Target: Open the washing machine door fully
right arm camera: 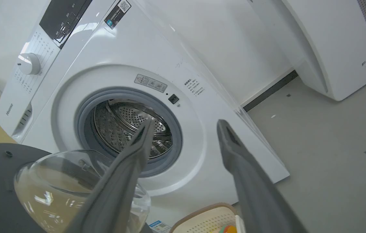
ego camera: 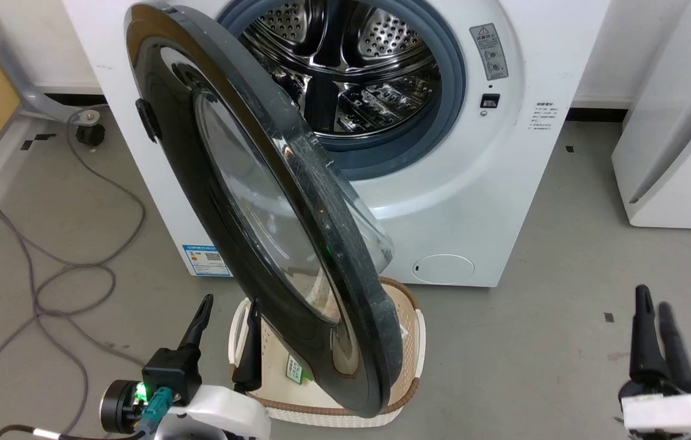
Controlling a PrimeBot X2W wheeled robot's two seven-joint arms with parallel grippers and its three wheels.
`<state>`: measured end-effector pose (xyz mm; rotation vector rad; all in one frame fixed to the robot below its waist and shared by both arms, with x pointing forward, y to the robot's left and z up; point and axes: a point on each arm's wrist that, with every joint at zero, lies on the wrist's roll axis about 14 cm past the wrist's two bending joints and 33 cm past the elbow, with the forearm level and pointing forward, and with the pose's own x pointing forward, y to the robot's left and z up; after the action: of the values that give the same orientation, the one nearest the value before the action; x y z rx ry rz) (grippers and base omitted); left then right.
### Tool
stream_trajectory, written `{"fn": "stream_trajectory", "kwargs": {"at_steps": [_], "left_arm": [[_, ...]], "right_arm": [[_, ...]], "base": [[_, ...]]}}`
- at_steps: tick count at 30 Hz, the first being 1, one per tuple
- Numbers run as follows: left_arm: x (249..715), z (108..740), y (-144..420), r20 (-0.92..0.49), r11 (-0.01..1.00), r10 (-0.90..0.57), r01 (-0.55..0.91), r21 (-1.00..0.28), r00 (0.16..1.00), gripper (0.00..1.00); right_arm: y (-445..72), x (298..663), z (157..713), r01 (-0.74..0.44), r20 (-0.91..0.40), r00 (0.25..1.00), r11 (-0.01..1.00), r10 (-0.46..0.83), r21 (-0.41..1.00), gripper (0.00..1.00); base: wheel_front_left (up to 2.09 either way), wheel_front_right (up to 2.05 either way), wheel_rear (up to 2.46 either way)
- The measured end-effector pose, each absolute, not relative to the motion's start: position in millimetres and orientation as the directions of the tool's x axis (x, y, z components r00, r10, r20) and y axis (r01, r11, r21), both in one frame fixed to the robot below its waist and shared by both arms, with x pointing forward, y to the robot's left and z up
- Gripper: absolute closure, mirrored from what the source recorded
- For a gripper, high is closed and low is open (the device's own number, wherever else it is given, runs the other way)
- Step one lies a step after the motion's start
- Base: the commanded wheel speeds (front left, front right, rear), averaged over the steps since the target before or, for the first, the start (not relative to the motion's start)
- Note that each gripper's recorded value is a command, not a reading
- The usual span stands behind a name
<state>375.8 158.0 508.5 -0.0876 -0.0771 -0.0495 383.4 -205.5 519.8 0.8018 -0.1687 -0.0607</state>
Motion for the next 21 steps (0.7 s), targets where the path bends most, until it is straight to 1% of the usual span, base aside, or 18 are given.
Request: {"fn": "stream_trajectory", "kwargs": {"at_steps": [2, 4, 8, 10, 12, 17, 21], "left_arm": [[376.3, 508.1, 158.8, 0.078, 0.995, -0.044, 0.051, -0.086, 0.996, 0.0], [376.6, 507.9, 158.7, 0.077, 0.995, -0.044, 0.051, -0.086, 0.996, 0.0], [376.5, 507.9, 158.8, 0.077, 0.995, -0.044, 0.051, -0.086, 0.996, 0.0], [376.7, 507.4, 158.5, 0.076, 0.995, -0.045, 0.052, -0.086, 0.996, 0.0], [376.9, 506.8, 158.2, 0.074, 0.995, -0.046, 0.052, -0.086, 0.996, 0.0], [377.8, 504.7, 156.4, 0.068, 0.995, -0.051, 0.057, -0.087, 0.996, 0.0], [378.0, 503.0, 156.0, 0.063, 0.995, -0.053, 0.058, -0.085, 0.997, 0.0]], "right_arm": [[-210.1, 377.1, 527.1, -0.009, 0.158, 0.981, 0.797, -0.109, 0.604, 0.0], [-210.8, 372.8, 534.2, -0.01, 0.183, 0.979, 0.877, -0.089, 0.48, 0.0], [-204.0, 368.6, 547.7, -0.026, 0.211, 0.977, 0.964, -0.031, 0.266, 0.0], [-199.2, 367.6, 551.6, -0.037, 0.206, 0.979, 0.982, -0.001, 0.183, 0.0], [-192.5, 366.8, 551.7, -0.052, 0.191, 0.981, 0.99, 0.027, 0.128, 0.0], [-180.5, 363.4, 534.5, -0.078, 0.101, 0.992, 0.995, 0.072, 0.055, 0.0], [-176.2, 361.6, 517.7, -0.088, 0.043, 0.995, 0.995, 0.086, 0.042, 0.0]], "base": [[0.0, 0.0, 0.0], [0.0, 0.0, 0.0], [0.0, 0.0, 0.0], [0.0, 0.0, 0.0], [0.0, 0.0, 0.0], [0.0, 0.0, 0.0], [0.0, 0.0, 0.0]]}}
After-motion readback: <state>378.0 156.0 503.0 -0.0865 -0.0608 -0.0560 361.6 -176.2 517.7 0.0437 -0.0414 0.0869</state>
